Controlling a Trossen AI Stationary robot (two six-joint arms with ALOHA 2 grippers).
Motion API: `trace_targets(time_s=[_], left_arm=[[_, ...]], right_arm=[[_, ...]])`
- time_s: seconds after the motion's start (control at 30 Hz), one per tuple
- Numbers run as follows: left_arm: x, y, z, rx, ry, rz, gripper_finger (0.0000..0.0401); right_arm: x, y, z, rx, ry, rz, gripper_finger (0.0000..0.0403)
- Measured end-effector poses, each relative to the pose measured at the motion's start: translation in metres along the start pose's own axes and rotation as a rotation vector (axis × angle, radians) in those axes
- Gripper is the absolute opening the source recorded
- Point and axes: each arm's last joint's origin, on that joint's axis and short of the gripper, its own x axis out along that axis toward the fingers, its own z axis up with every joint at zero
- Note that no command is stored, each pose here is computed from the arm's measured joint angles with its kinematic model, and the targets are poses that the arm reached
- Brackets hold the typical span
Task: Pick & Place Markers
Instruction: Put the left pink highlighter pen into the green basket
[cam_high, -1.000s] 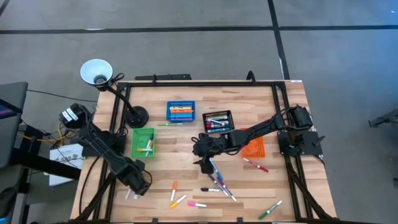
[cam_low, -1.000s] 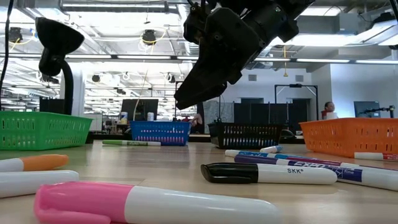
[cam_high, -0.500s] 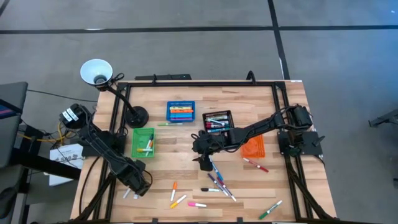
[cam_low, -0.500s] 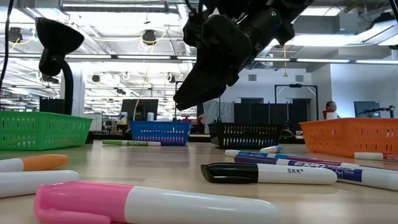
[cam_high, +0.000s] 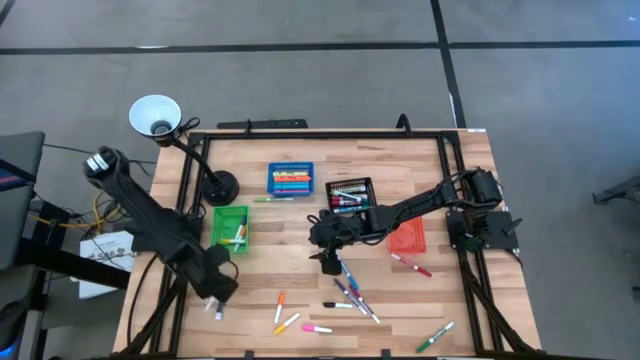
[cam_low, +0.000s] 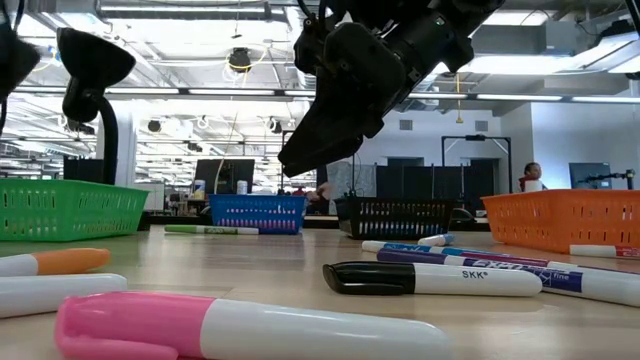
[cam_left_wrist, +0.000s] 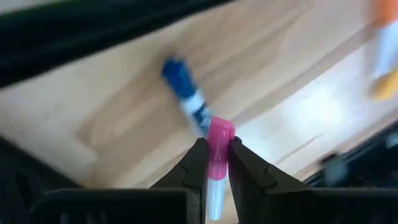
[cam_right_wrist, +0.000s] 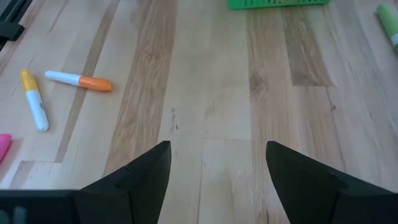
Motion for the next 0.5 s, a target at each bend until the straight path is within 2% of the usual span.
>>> trace_targets(time_s=[0.13,0.27,0.37,0.5], left_arm=[[-0.023,0.008,0.010,0.038,-0.199,-0.098,0.0045],[-0.042,0.014,0.027,0.119,-0.472,-0.162,0.0045],[-0.052,0.018,0.042,0.187,-0.646,-0.134,0.0045],[-0.057,0.024,0.062,0.213,-0.733,-0.028,0.0047]], right_arm=[[0.000,0.000,0.000,0.000,-0.001,0.000,0.0255],[0.000,0.000,0.001,0.000,-0.005,0.000,0.0255],[0.000,0.000,0.001,0.000,-0.005,0.000,0.0255],[0.000,0.000,0.000,0.000,-0.005,0.000,0.0255]])
